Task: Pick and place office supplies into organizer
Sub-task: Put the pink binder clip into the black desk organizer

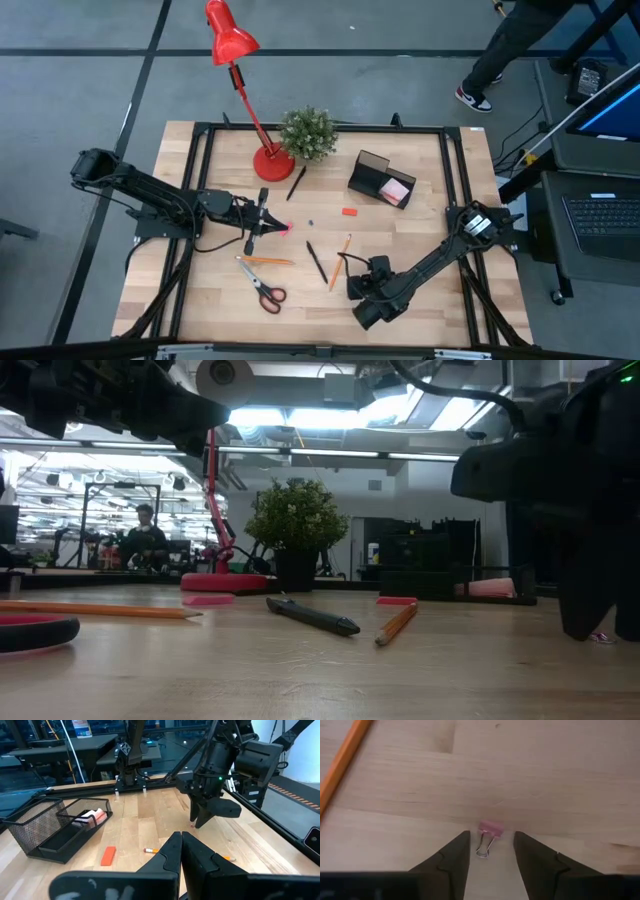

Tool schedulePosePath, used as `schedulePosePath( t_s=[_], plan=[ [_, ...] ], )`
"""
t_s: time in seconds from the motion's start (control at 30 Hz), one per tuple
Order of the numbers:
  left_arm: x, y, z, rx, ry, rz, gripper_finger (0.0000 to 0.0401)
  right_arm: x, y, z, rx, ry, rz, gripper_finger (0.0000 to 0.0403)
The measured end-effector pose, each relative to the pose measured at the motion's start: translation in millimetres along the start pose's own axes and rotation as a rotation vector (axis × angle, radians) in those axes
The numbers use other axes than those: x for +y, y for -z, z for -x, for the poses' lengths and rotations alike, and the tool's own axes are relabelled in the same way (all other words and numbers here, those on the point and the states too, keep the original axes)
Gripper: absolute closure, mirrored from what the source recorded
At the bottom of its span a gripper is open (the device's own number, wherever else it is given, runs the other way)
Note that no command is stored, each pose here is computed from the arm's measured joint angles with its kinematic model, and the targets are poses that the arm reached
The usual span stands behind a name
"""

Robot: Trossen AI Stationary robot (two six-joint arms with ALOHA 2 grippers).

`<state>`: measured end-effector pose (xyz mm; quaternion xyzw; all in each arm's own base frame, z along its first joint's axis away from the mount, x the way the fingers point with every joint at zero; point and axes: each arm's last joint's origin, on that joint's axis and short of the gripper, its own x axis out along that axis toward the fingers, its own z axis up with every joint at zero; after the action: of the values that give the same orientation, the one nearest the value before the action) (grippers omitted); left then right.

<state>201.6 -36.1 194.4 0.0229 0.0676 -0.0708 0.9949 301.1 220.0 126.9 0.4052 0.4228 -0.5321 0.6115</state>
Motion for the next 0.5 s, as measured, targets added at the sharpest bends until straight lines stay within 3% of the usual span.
schedulePosePath(
  t_s=[0.5],
  plan=[
    [0.0, 0.0, 0.0, 0.0, 0.0, -0.016, 0.0395, 4.9, -7.5, -5.1, 0.007, 0.016, -0.096, 0.0246]
  ],
)
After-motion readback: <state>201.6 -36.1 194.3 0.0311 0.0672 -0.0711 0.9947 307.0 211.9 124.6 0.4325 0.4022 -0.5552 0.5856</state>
